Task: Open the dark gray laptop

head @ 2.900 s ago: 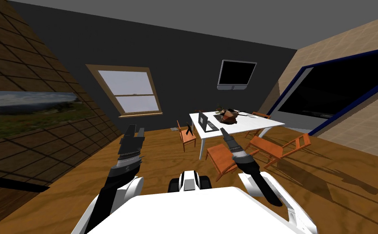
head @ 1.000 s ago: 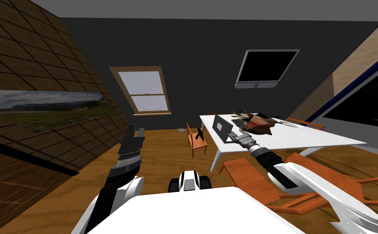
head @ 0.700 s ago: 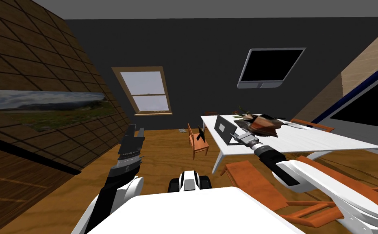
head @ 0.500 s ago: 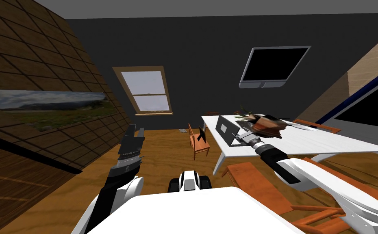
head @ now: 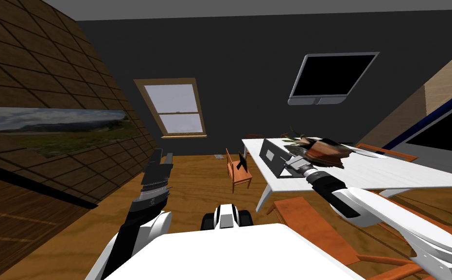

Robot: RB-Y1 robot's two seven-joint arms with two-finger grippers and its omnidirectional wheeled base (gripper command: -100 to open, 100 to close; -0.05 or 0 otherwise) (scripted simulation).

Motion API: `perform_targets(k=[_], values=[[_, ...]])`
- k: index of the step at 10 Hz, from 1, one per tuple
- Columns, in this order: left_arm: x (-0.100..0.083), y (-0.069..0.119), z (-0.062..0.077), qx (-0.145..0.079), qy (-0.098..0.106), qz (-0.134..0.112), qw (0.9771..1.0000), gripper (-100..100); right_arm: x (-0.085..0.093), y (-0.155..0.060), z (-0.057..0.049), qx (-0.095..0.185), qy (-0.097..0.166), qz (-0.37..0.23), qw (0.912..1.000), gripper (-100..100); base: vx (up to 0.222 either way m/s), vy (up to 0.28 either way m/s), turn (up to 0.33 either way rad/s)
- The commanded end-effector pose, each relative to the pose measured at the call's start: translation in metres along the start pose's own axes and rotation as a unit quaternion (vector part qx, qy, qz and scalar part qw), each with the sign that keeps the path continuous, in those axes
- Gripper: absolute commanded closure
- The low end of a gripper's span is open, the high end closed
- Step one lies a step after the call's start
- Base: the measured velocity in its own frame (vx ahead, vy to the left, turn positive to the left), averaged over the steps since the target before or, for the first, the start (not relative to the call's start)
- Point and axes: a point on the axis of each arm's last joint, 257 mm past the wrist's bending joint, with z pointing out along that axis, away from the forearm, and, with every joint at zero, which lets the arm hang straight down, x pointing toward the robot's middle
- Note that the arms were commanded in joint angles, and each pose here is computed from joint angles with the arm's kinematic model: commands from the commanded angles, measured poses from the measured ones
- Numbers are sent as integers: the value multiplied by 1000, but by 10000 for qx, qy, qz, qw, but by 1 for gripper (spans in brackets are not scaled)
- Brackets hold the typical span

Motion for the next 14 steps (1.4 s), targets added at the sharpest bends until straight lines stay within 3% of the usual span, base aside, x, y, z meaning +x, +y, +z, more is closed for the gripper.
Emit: perform_targets(k=[1,8,9,10,14], values=[[0,0,0,1,0,0,10000,0,6,-3,5,17,20,588,9983,100,-46,-82,66],[0,0,0,0,0,0,10000,0,19,-11,15,78,34,1954,9807,100,-41,-81,28],[0,0,0,0,0,0,10000,0,13,-10,15,48,-15,1822,9833,100,-17,-34,12],[0,0,0,-1,0,0,10000,0,23,-7,17,91,17,2261,9741,100,-27,-76,52],[0,0,0,0,1,1,10000,0,43,3,22,164,77,3053,9521,100,-37,-108,48]])
